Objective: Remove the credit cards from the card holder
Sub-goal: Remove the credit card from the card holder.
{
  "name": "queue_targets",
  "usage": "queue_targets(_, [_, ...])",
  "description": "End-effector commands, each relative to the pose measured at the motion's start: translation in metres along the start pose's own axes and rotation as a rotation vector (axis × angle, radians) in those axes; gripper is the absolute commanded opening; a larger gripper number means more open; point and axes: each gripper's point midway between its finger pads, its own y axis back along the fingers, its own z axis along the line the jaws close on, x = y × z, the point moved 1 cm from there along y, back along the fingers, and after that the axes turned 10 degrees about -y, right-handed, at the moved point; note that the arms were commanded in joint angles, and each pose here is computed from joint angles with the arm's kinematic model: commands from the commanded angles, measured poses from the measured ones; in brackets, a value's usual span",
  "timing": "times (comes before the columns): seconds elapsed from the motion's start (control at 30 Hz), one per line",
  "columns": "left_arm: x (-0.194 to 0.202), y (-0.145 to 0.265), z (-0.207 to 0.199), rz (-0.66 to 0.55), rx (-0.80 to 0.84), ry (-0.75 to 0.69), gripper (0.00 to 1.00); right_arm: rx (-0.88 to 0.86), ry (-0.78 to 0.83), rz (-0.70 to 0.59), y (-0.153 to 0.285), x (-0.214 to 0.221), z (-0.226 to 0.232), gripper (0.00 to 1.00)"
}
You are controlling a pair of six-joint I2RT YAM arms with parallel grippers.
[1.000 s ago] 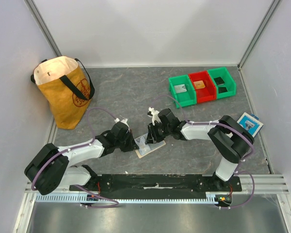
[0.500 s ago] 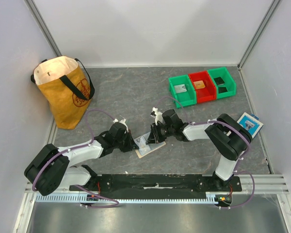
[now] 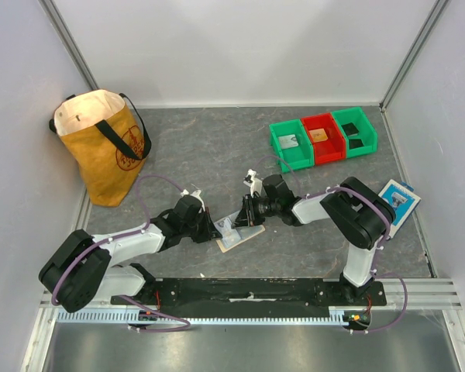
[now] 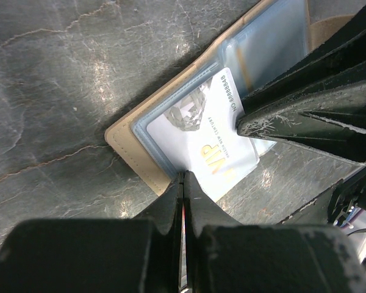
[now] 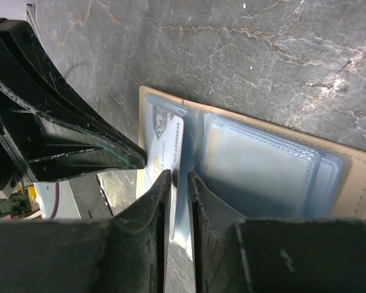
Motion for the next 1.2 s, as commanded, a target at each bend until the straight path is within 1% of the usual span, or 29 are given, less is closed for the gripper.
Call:
queue_targets(0.0, [0.009, 0.000, 0.012, 0.019, -0.041, 0.016, 0.02, -0.040, -0.005, -0.021, -0.005, -0.010, 0.007, 0.23])
queue_targets(0.17, [0.009, 0.000, 0.013, 0.017, -0.044, 0.014, 0.02, -0.042, -0.016, -0.026, -0.007, -0.012, 0.006, 0.20])
queue_targets(0.6, [0.009, 0.001, 0.014, 0.020, -0.047, 0.015, 0.02, -0.074, -0.055, -0.045, -0.001, -0.016, 0.005, 0.20])
queue_targets(0.73, [0.009, 0.001, 0.014, 0.018, -0.046, 0.016, 0.02, -0.076, -0.059, -0.036, -0.001, -0.014, 0.003, 0.17])
queue_targets(1.03, [0.009, 0.001, 0.014, 0.018, -0.044, 0.019, 0.02, -0.041, -0.060, -0.029, -0.003, -0.011, -0.007, 0.19])
queue_targets(1.17, [0.009, 0.001, 0.014, 0.015, -0.043, 0.017, 0.02, -0.054, -0.058, -0.023, -0.003, -0.011, -0.004, 0.17])
